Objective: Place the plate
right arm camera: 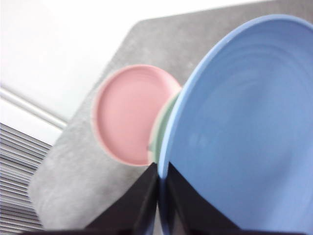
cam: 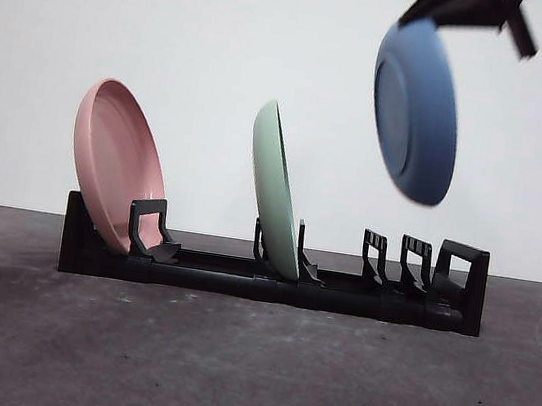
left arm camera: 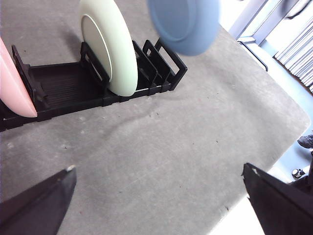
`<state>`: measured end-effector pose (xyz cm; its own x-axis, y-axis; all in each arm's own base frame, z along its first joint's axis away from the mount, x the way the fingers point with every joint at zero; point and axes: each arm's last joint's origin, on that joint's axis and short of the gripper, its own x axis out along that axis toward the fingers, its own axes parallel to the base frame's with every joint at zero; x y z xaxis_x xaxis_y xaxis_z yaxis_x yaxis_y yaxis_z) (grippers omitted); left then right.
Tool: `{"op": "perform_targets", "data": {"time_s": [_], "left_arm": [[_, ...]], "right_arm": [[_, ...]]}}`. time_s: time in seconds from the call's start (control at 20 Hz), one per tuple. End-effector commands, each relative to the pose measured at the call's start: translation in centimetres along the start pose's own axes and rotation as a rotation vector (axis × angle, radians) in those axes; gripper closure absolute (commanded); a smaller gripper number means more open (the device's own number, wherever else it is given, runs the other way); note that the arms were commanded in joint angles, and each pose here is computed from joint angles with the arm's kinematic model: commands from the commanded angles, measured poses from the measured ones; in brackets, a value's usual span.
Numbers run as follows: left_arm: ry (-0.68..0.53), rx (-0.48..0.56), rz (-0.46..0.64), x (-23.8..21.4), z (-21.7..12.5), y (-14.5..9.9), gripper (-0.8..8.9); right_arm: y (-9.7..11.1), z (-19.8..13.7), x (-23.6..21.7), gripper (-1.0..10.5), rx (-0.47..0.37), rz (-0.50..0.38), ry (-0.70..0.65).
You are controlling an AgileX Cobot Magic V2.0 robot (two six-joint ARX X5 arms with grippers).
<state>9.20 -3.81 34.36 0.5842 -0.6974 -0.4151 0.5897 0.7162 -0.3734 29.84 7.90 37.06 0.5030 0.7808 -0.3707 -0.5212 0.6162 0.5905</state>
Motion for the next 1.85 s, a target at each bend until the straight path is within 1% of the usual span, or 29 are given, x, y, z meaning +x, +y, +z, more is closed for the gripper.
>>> {"op": "perform_targets", "data": {"time_s": [0.05,0.2,0.35,0.45,0.65,0.8,0.9,1.0,1.1,1.25,1.4,1.45,1.55,1.65,1.7,1.85], "left_arm": [[-0.021,0.022,-0.008,-0.3,0.5,-0.3,2.51],[-0.018,0.021,-0.008,-0.2,0.5,-0.3,2.51],[-0.017,0.021,-0.007,-0.2,0.5,-0.2,2.51],[-0.017,0.021,-0.007,-0.2,0.5,-0.2,2.51],[-0.014,0.018,-0.007,-0.1,0.6,-0.2,2.51],[-0.014,0.019,-0.007,-0.1,0.6,-0.2,2.51],[-0.014,0.018,-0.007,-0.1,0.6,-0.2,2.51],[-0.013,0.018,-0.007,0.0,0.6,-0.1,2.51],[-0.013,0.018,-0.007,0.0,0.6,-0.2,2.51],[-0.013,0.018,-0.007,0.0,0.6,-0.1,2.51],[-0.013,0.018,-0.007,0.0,0.6,-0.2,2.51],[-0.013,0.018,-0.007,0.0,0.6,-0.1,2.51],[-0.013,0.018,-0.007,0.0,0.6,-0.2,2.51],[-0.013,0.019,-0.007,0.0,0.6,-0.2,2.51],[-0.013,0.019,-0.007,0.0,0.6,-0.1,2.51],[-0.013,0.021,-0.007,0.0,0.6,-0.1,2.51]], "right_arm": [[2.7,0.1,-2.3,9.3,-0.056,0.023,-0.033],[5.8,-1.3,-4.9,9.3,-0.122,0.026,-0.011],[8.4,-3.9,-6.6,9.3,-0.169,-0.036,0.069],[9.9,-5.7,-7.2,9.3,-0.194,-0.025,0.145],[11.9,-9.4,-6.9,9.3,-0.251,-0.042,0.29],[12.6,-12.3,-5.2,9.3,-0.281,-0.081,0.385],[12.8,-14.3,-3.5,9.3,-0.312,-0.118,0.425],[13.2,-16.4,-1.7,9.3,-0.352,-0.13,0.453],[13.9,-18.4,0.3,9.3,-0.415,-0.144,0.479],[14.9,-21.1,3.5,9.3,-0.533,-0.185,0.539],[15.6,-23.9,7.1,9.3,-0.66,-0.187,0.601],[15.7,-24.9,8.3,9.3,-0.703,-0.207,0.608],[15.6,-26.9,10.3,9.3,-0.791,-0.275,0.626],[15.3,-28.5,11.6,9.3,-0.848,-0.339,0.647],[15.1,-28.9,12.0,9.3,-0.864,-0.357,0.654],[14.8,-30.0,12.9,9.3,-0.884,-0.378,0.671]]}}
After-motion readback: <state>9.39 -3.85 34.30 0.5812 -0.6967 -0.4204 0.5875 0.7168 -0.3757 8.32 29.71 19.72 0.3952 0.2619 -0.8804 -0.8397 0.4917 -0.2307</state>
